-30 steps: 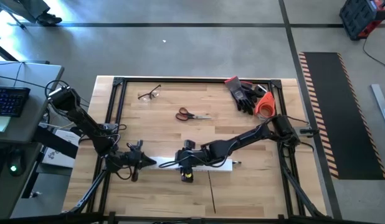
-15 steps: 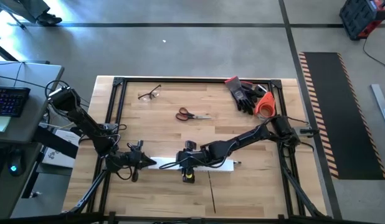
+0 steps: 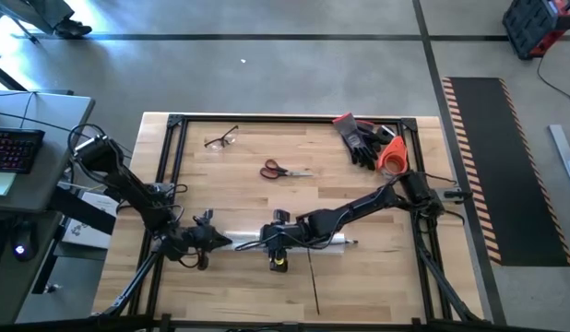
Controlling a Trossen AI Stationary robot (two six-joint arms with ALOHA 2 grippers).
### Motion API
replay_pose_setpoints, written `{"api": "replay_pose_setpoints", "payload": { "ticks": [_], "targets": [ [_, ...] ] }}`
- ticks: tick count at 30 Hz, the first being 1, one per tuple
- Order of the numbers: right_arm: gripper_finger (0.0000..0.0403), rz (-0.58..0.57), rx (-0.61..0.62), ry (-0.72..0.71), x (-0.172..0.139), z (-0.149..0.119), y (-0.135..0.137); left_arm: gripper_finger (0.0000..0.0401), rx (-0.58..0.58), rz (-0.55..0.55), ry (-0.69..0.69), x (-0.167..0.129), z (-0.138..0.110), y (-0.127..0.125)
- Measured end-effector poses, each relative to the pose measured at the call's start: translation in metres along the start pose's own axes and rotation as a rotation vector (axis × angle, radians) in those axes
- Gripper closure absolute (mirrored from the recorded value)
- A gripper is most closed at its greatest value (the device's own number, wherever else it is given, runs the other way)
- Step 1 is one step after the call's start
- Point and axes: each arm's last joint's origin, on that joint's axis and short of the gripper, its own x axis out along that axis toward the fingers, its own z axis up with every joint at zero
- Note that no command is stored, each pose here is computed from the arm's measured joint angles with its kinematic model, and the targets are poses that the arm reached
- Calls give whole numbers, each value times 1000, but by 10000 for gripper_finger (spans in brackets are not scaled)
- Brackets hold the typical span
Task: Ziptie cables
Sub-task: Close the white cable duct lid
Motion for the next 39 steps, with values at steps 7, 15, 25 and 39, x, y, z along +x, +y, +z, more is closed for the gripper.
{"api": "replay_pose_setpoints", "payload": {
  "ticks": [7, 15, 25, 39],
  "targets": [
    [335, -16, -22, -16, 0, 1, 0, 401, 2, 4, 2, 0, 0, 1],
    [383, -13, -86, -22, -1, 3, 0, 401, 29, -23, -50, -4, 12, -4],
    [320, -17, -192, 28, 0, -1, -5, 401, 271, -184, 112, -8, 30, -32],
    [256, -24, -153, 25, 2, -1, -8, 296, 484, 33, 426, -20, 38, -45]
  ]
}}
